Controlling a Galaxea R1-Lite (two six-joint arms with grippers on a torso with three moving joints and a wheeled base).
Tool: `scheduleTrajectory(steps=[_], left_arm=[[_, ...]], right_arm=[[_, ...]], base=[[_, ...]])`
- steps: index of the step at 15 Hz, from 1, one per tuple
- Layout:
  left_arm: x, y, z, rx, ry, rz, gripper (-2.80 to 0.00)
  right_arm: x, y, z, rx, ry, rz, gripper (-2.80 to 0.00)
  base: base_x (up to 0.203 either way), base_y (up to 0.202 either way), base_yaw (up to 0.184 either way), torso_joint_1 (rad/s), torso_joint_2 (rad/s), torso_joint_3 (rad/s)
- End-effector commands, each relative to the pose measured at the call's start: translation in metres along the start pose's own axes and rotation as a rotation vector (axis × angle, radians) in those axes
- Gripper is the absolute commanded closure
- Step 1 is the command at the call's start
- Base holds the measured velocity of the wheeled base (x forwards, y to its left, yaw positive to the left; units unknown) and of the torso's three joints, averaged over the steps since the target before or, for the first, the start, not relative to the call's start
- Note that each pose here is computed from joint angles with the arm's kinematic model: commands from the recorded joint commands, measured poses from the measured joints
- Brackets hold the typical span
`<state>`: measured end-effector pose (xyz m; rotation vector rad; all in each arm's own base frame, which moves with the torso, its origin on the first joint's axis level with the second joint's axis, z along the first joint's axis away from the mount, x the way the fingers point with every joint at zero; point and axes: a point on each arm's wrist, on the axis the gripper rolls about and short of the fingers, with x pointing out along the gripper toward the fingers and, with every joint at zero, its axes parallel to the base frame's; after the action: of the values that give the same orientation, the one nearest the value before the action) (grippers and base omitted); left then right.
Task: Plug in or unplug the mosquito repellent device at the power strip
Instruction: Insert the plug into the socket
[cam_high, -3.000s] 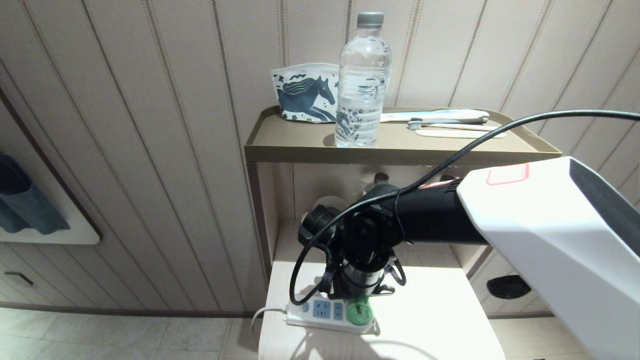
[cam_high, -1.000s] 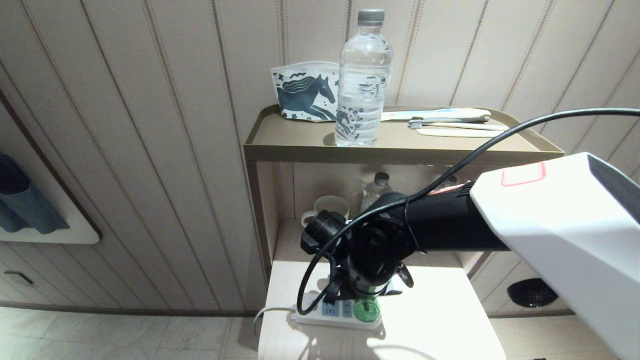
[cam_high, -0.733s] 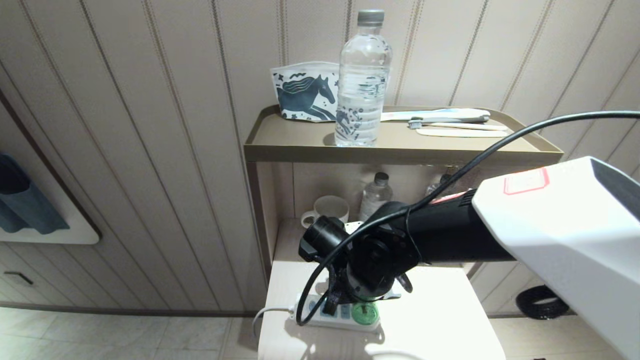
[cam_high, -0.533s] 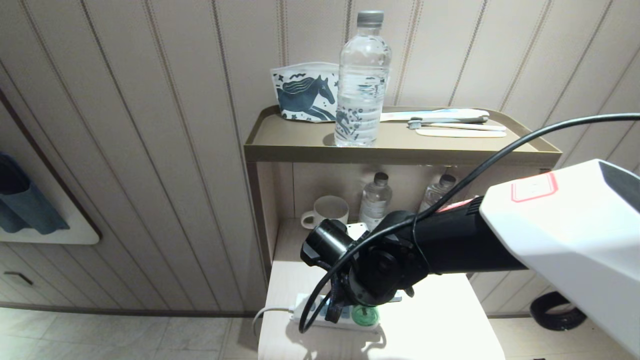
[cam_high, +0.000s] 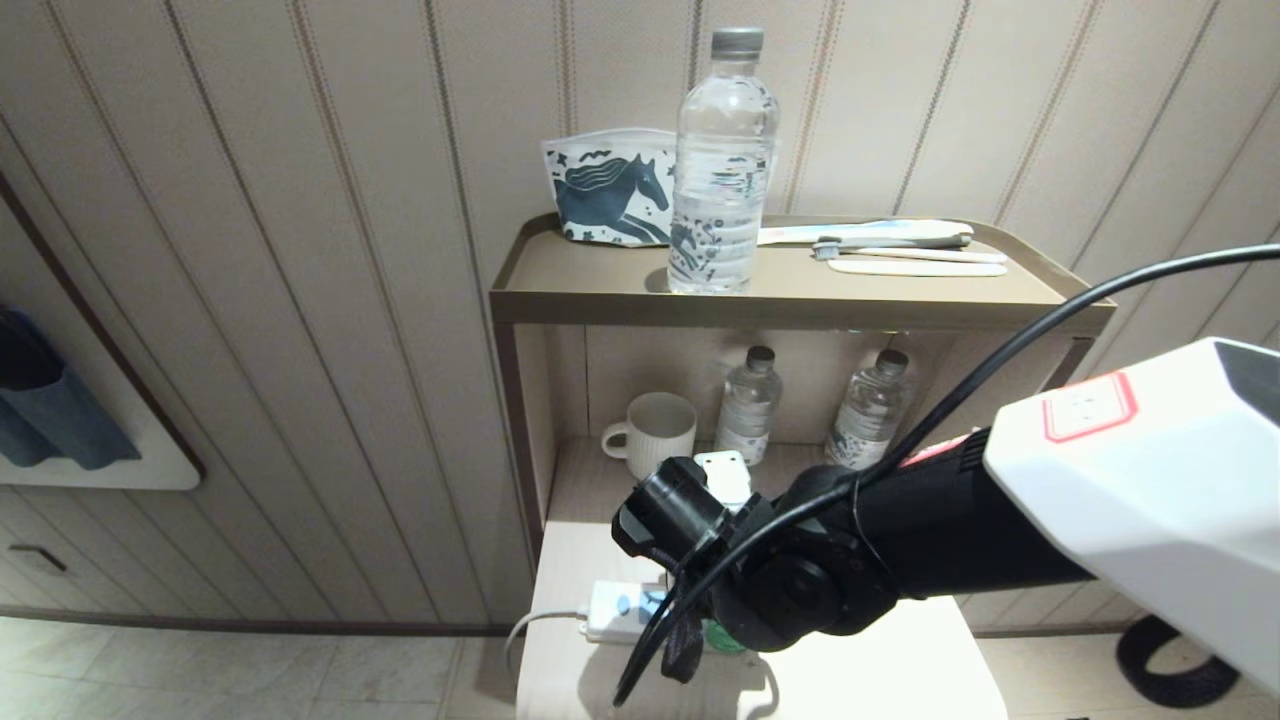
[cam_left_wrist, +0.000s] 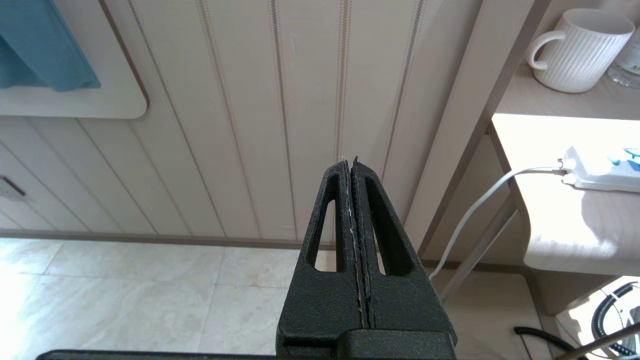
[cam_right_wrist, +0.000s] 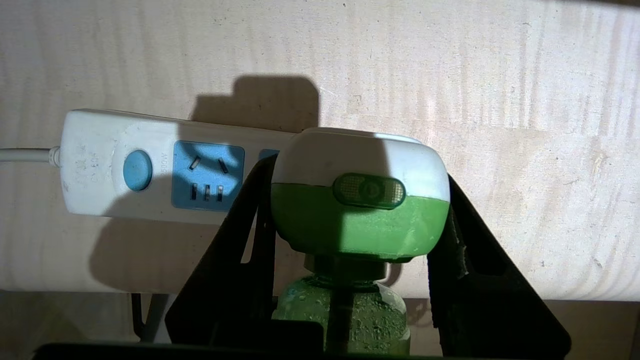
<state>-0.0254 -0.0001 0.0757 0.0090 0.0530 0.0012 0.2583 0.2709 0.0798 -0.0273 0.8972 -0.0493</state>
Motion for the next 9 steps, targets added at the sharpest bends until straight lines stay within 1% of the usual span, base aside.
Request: scheduleTrajectory(steps=[1, 3, 5, 9], left_arm=[[0.000, 0.000, 0.000, -0.001, -0.001, 0.002, 0.00], [0.000, 0.000, 0.000, -0.001, -0.002, 0.002, 0.00], [0.000, 0.000, 0.000, -0.001, -0.001, 0.002, 0.00], [0.000, 0.000, 0.000, -0.003, -0.002, 0.002, 0.00]], right_arm=[[-0.002, -0.002, -0.009, -0.008, -0.012, -0.001, 0.00], [-0.001, -0.005, -0.014, -0.003, -0.025, 0.010, 0.00], [0.005, -0.006, -0.020, -0.015, -0.026, 0.013, 0.00], [0.005, -0.007, -0.020, -0.017, -0.023, 0.014, 0.00]], base=[[0.000, 0.000, 0.000, 0.000, 0.00, 0.000], [0.000, 0.000, 0.000, 0.000, 0.00, 0.000], [0.000, 0.000, 0.000, 0.000, 0.00, 0.000], [0.000, 0.000, 0.000, 0.000, 0.00, 0.000]])
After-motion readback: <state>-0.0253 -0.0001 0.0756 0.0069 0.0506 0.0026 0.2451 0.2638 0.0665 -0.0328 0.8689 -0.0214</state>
